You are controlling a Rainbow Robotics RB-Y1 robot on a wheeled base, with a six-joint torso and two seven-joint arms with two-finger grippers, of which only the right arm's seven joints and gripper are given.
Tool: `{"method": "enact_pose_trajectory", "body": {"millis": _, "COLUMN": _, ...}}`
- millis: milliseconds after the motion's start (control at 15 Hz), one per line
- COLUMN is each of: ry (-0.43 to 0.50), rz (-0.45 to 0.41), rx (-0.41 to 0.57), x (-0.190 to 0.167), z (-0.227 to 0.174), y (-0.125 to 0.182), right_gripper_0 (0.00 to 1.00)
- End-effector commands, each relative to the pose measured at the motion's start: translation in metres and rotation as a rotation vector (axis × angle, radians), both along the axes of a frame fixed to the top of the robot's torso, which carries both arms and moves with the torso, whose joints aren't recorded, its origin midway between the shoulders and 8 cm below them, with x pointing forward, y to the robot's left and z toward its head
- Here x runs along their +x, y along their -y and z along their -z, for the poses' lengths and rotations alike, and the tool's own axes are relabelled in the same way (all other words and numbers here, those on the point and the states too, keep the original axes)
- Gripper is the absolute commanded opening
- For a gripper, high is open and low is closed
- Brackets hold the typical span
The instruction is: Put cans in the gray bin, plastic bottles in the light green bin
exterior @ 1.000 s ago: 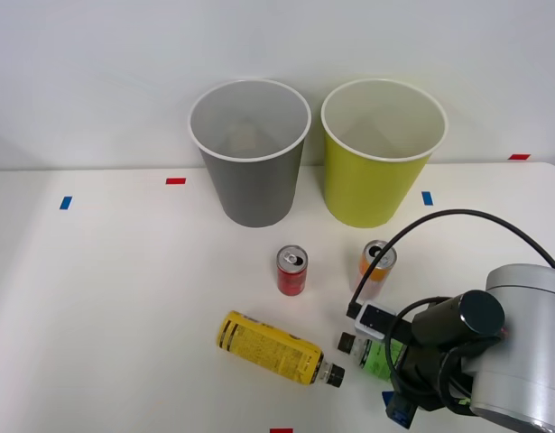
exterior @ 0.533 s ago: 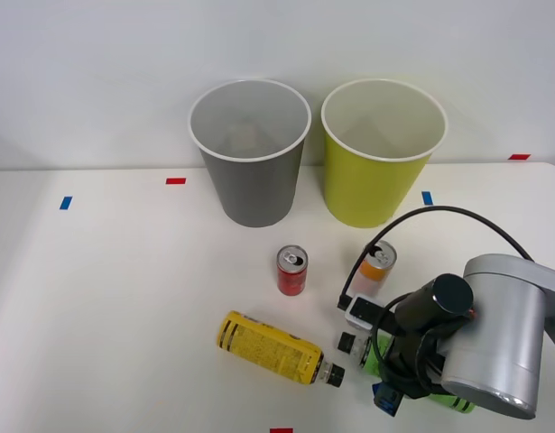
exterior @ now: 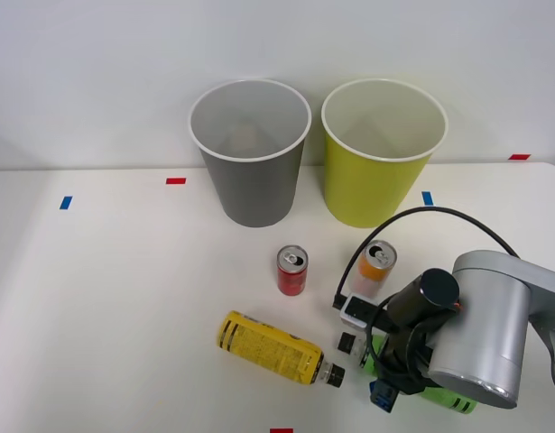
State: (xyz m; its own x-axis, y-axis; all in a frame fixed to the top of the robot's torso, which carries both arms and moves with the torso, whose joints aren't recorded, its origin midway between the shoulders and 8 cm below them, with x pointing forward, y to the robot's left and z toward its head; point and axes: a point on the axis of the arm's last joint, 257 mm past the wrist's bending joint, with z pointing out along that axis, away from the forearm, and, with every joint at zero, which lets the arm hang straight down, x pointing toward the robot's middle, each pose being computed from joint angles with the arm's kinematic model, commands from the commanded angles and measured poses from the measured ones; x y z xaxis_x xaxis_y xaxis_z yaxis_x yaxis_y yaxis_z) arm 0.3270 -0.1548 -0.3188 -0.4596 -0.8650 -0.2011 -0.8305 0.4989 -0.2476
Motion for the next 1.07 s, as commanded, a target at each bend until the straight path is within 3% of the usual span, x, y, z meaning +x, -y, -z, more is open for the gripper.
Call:
{"method": "enact_pose_trajectory", "body": {"millis": 67, "ry": -0.001, "rz": -0.002, "rx": -0.007, "x": 0.003, "z": 0.002, "y": 0.001, "right_gripper_0": 1.00}}
{"method": "enact_pose_trajectory", "body": {"millis": 933, "ry": -0.010, "rz": -0.005, "rx": -0.041, "x": 0.010, "z": 0.015, "y": 0.005, "right_gripper_0": 1.00}}
{"method": "enact_pose_trajectory", "body": {"millis": 1000, "ry": -0.011, "rz": -0.006, "rx": -0.044, "x": 0.010, "z": 0.015, "y": 0.006, "right_gripper_0": 0.97}}
{"method": "enact_pose_trajectory", "body": {"millis": 1067, "ry": -0.013, "rz": -0.006, "rx": -0.047, "x": 0.010, "z": 0.015, "y": 0.008, "right_gripper_0": 0.75}}
